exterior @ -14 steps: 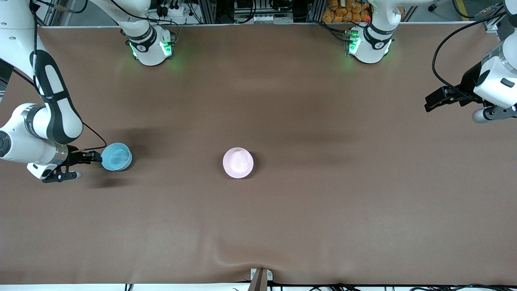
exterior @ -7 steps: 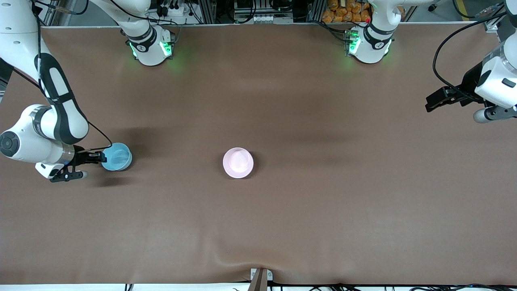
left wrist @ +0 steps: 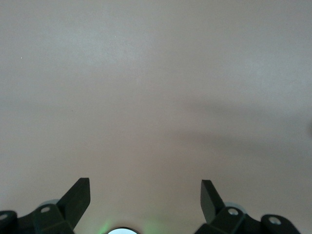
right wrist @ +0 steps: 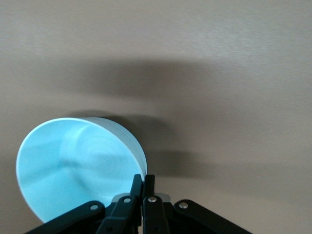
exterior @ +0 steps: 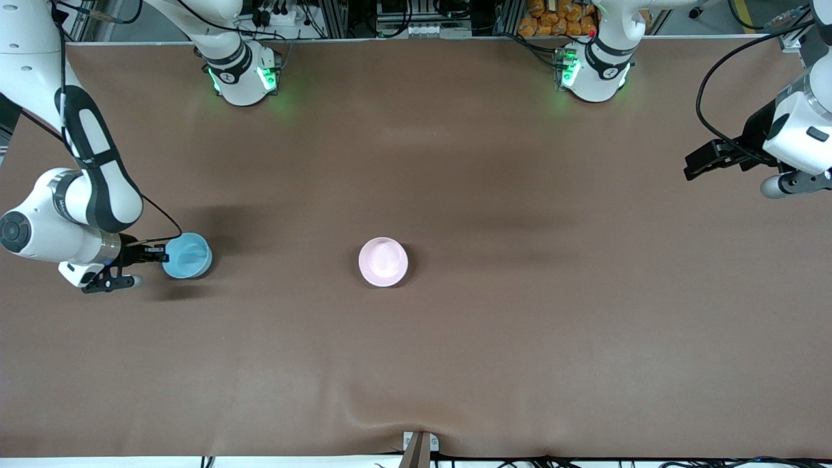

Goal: Stack pink and blue bowls on white bowl
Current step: 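Grasp the light blue bowl rim with the right gripper, then carry the blue bowl with the right gripper over the pink bowl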

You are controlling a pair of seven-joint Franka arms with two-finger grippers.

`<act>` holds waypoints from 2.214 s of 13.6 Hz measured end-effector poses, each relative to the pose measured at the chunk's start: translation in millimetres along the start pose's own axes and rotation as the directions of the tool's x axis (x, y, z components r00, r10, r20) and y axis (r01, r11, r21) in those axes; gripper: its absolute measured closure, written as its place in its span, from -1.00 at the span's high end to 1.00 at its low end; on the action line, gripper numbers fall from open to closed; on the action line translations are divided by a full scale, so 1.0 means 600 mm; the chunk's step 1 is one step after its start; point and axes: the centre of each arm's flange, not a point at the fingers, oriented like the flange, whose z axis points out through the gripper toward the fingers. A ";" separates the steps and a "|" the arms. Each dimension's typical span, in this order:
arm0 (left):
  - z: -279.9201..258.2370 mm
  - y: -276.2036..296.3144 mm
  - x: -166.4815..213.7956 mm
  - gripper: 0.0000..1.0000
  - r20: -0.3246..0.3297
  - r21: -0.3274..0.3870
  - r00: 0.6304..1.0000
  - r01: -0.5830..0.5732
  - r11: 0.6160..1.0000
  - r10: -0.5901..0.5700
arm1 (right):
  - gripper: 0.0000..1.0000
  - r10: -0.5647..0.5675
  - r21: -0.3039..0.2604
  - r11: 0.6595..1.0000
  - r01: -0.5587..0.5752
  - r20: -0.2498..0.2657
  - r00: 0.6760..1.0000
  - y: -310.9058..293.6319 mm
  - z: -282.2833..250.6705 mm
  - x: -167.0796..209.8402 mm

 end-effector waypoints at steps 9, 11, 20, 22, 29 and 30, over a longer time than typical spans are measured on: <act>0.006 0.001 -0.003 1.00 0.008 0.003 1.000 -0.002 1.000 0.002 | -0.96 0.402 0.117 0.904 -0.412 0.101 0.910 -0.342 -0.153 0.084; 0.006 0.001 -0.004 1.00 0.007 0.003 1.000 -0.002 1.000 0.002 | -0.96 0.492 0.111 0.860 -0.499 0.084 0.867 -0.466 -0.178 0.098; 0.005 0.002 -0.005 1.00 0.007 0.003 1.000 -0.003 1.000 0.003 | -0.96 0.621 0.062 0.775 -0.629 0.108 0.776 -0.752 -0.091 0.132; 0.006 0.002 -0.005 1.00 0.007 0.003 1.000 -0.003 1.000 0.003 | -0.96 0.613 0.057 0.782 -0.621 0.111 0.782 -0.769 -0.079 0.133; 0.007 0.002 -0.005 1.00 0.008 0.003 1.000 -0.003 1.000 0.003 | -0.96 0.597 0.052 0.796 -0.603 0.089 0.797 -0.807 -0.026 0.114; 0.007 0.002 -0.005 1.00 0.008 0.003 1.000 -0.003 1.000 0.003 | -0.96 0.597 0.048 0.797 -0.603 0.089 0.797 -0.808 -0.014 0.111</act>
